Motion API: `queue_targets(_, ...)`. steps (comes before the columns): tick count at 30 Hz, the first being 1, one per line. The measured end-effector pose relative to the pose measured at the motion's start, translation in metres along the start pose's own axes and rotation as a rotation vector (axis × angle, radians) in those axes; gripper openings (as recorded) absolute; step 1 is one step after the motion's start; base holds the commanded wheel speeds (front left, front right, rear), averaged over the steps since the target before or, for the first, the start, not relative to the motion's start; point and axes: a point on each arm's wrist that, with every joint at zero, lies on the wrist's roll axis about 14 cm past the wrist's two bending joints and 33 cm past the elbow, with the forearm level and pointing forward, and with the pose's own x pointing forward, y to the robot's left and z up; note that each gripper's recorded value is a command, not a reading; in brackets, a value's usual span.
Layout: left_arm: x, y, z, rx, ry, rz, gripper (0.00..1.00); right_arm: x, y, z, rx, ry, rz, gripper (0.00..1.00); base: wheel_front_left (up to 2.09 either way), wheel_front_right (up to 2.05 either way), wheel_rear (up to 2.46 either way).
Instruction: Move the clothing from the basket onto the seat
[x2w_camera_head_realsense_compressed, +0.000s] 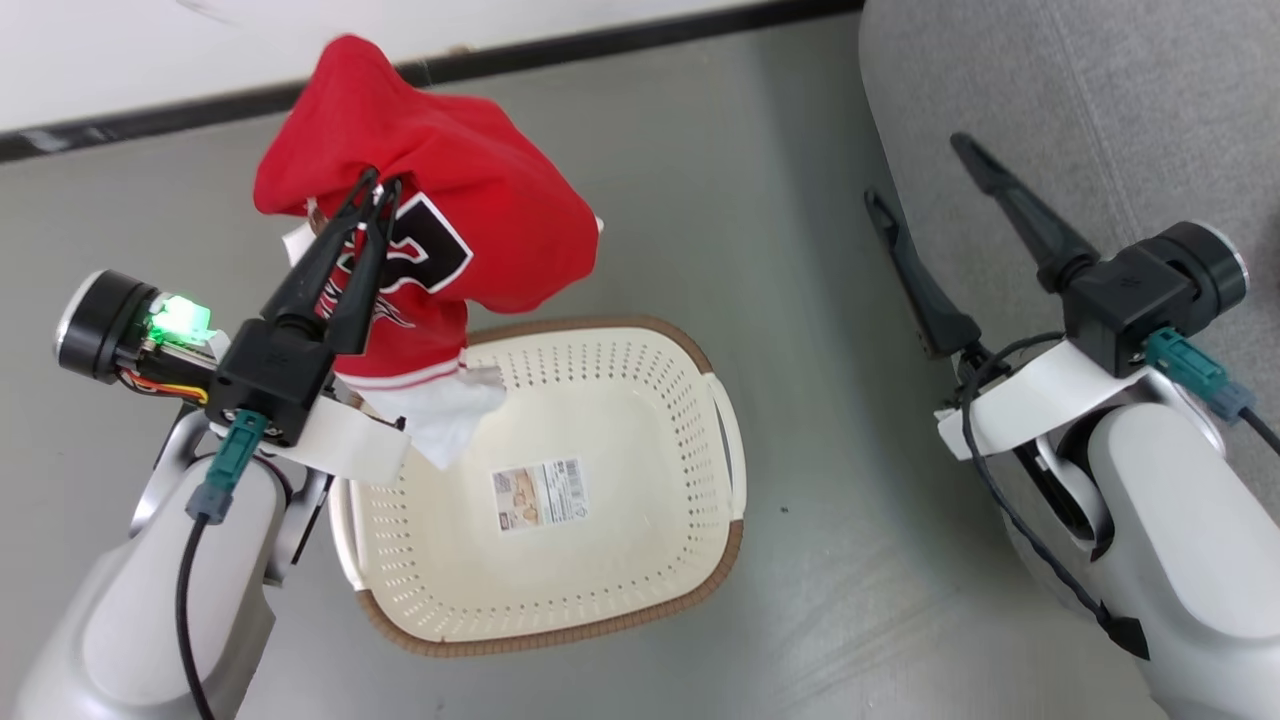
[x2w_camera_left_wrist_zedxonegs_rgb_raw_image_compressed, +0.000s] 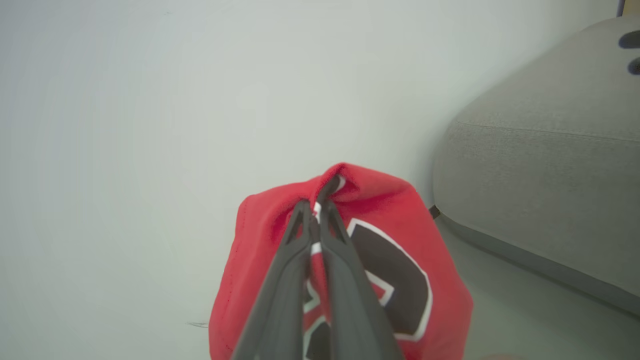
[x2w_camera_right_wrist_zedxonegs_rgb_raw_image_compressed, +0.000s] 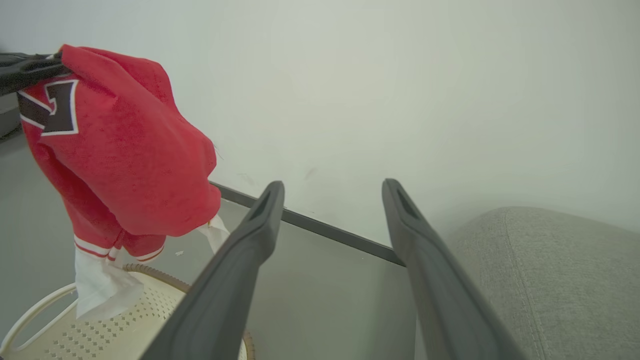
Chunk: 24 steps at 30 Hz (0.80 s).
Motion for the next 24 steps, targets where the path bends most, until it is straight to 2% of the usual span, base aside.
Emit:
queue_targets(9, -0.019, 0.02, 0.055, 0.055, -0.085, 0.031, 0.0, -0.007, 0.031, 0.023, -0.006, -0.025, 0.13, 1.0, 0.0, 0.0, 0.0)
queue_targets(14, -0.031, 0.025, 0.085, 0.084, -0.134, 0.032, 0.0, -0.015, 0.06, 0.033, -0.031, -0.03, 0.24, 1.0, 0.0, 0.0, 0.0)
queue_targets(24, -0.052, 0.012, 0.149, 0.125, -0.256, -0.013, 0.0, -0.033, 0.124, 0.061, -0.097, -0.081, 0.469, 1.0, 0.0, 0.0, 0.0)
